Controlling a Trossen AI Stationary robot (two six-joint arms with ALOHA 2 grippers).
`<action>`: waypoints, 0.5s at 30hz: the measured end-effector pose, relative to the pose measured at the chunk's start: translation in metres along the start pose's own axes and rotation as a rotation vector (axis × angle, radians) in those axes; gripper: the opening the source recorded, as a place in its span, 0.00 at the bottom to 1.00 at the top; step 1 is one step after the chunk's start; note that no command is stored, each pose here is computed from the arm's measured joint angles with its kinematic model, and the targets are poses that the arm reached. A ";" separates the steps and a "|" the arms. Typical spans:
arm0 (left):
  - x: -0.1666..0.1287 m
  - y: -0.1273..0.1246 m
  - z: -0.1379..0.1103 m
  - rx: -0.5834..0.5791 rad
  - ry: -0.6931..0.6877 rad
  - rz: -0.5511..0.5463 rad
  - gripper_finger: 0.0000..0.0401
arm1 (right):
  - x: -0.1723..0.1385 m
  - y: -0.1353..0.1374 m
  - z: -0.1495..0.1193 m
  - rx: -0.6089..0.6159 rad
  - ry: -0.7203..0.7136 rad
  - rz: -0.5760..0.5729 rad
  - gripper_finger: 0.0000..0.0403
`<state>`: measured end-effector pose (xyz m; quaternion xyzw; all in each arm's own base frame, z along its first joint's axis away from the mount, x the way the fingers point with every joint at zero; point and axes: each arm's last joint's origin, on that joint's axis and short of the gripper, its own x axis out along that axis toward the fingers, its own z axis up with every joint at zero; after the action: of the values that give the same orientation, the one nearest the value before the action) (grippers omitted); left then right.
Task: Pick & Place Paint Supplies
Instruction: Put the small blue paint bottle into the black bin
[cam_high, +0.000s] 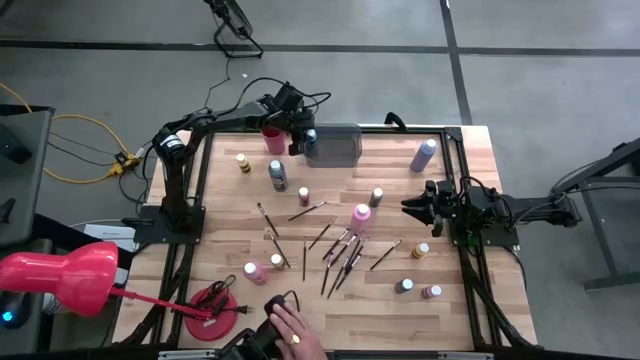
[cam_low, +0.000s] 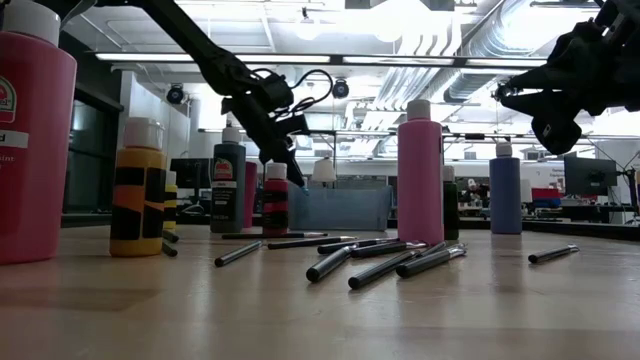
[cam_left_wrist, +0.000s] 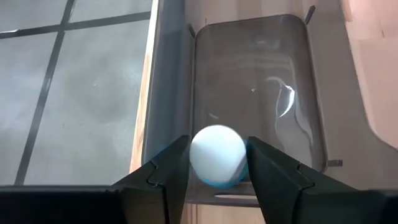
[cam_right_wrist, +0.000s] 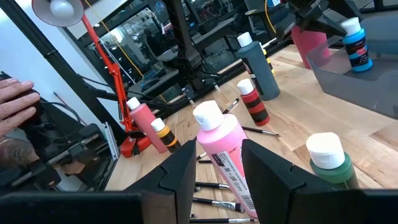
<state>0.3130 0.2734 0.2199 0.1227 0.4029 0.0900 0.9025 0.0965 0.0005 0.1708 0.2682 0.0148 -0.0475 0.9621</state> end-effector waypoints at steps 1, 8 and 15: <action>0.000 0.000 0.000 0.000 0.005 0.006 0.39 | 0.000 0.000 0.000 0.000 0.000 0.000 0.31; -0.001 0.003 0.002 0.005 -0.004 0.046 0.39 | 0.000 0.000 0.000 0.000 0.000 0.000 0.31; -0.005 0.002 0.005 0.004 -0.013 0.052 0.39 | 0.000 0.000 0.000 0.000 0.000 0.001 0.31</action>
<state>0.3135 0.2737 0.2274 0.1353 0.3937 0.1117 0.9024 0.0964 0.0006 0.1709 0.2682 0.0145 -0.0472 0.9621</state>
